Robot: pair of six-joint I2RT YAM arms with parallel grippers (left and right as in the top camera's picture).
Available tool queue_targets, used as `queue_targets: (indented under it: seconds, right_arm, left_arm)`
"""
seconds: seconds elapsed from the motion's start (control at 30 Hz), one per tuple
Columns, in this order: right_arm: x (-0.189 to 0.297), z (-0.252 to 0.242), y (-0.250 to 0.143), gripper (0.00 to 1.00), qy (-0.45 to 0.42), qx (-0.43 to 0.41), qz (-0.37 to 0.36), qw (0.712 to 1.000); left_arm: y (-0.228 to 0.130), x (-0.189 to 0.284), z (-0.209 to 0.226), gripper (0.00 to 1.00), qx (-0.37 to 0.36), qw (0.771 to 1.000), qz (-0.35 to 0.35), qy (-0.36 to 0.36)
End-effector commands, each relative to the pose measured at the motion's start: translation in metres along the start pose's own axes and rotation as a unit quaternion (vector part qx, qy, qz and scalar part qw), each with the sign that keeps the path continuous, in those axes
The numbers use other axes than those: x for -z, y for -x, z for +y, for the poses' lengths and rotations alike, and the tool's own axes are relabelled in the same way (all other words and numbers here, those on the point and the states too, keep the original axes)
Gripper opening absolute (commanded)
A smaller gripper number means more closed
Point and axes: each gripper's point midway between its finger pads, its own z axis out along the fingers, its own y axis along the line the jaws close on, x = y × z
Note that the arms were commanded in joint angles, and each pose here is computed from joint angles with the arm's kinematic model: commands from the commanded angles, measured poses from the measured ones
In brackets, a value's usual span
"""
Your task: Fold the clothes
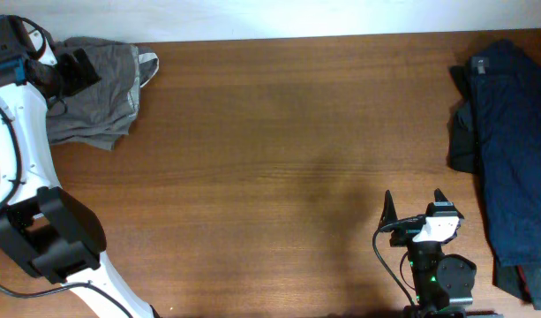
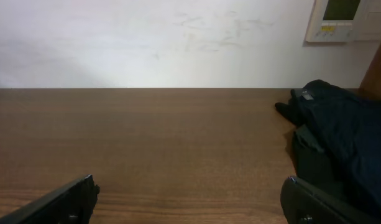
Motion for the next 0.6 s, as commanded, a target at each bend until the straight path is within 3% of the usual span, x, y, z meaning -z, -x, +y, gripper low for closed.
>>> queue_targets:
  seconds: [0.0, 0.47, 0.57]
  right_arm:
    - [0.0, -0.005, -0.002, 0.99, -0.013, -0.006, 0.0, 1.0]
    - [0.0, -0.005, -0.002, 0.98, -0.013, -0.006, 0.0, 1.0]
    - [0.0, -0.005, -0.002, 0.99, -0.013, -0.006, 0.0, 1.0]
  left_arm:
    - [0.0, 0.001, -0.004, 0.99, -0.007, 1.0, -0.001, -0.005]
    - [0.004, 0.003, 0.012, 0.99, 0.005, 1.0, -0.005, 0.006]
    - [-0.009, 0.004, 0.021, 0.99, 0.005, 0.999, 0.021, 0.025]
